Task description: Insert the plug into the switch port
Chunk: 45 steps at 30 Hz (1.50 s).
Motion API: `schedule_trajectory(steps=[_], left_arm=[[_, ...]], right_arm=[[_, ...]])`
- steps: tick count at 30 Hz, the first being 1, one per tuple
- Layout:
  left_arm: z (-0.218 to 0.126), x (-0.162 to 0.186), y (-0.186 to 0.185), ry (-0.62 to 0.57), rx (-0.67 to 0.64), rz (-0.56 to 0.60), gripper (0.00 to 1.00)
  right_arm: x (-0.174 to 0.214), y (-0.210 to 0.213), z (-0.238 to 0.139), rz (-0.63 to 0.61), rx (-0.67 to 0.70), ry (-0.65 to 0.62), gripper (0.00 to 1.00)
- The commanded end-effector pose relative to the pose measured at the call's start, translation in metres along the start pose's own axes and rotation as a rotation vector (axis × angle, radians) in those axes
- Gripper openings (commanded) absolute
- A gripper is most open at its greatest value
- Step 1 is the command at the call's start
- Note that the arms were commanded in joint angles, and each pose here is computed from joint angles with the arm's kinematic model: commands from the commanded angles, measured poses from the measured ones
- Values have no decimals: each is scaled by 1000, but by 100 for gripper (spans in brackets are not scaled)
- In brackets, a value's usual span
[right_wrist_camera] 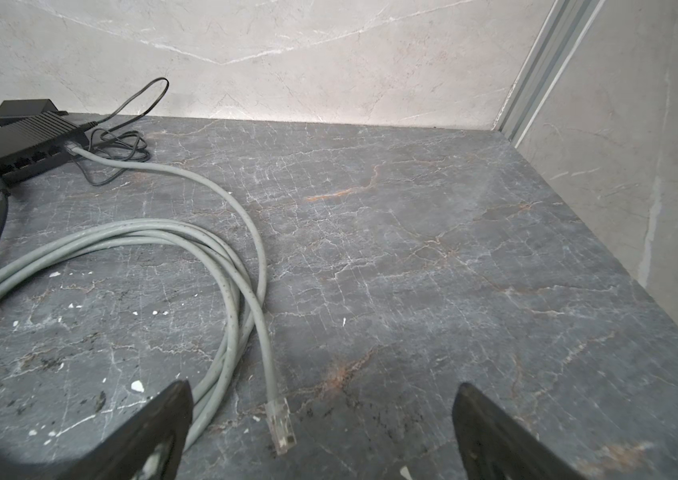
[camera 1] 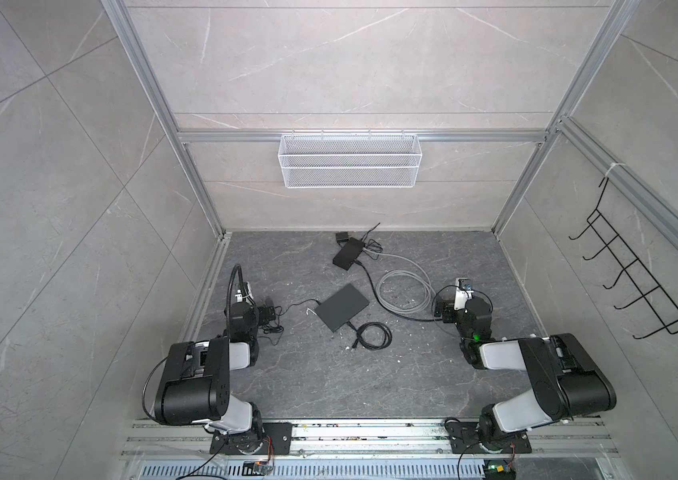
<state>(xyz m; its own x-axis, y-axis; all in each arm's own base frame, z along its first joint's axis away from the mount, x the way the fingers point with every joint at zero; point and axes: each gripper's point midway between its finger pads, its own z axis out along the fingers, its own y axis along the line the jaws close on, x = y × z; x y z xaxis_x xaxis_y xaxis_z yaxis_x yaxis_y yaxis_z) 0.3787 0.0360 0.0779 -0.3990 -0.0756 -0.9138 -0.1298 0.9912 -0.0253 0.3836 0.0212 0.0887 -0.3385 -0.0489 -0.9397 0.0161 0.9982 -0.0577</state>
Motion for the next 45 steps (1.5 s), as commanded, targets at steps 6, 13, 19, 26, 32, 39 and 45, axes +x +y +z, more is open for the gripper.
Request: schedule_trajectory(steps=[6,13,19,26,32,39,45], left_arm=[[2,-8,-8,-13,34,26,100],[3,-8,-9,-9,34,30,100],[2,-8,-9,-15,37,29,100],[2,-8,-9,-16,39,32,100],[-18,-10,19,-120,-114,-50,100],[-17,-9,20,-116,-117,-55,100],[-1,-9,1,-34,-24,4,100]], right_arm=[[-6,-3,2,17,16,-5,99],[-6,-3,2,17,16,-5,99],[-6,-3,2,17,14,-4,99],[-6,-4,2,18,17,-4,99],[-5,-3,2,17,15,-3,99],[-6,-3,2,18,14,-4,99],[-6,-3,2,18,16,-5,99]])
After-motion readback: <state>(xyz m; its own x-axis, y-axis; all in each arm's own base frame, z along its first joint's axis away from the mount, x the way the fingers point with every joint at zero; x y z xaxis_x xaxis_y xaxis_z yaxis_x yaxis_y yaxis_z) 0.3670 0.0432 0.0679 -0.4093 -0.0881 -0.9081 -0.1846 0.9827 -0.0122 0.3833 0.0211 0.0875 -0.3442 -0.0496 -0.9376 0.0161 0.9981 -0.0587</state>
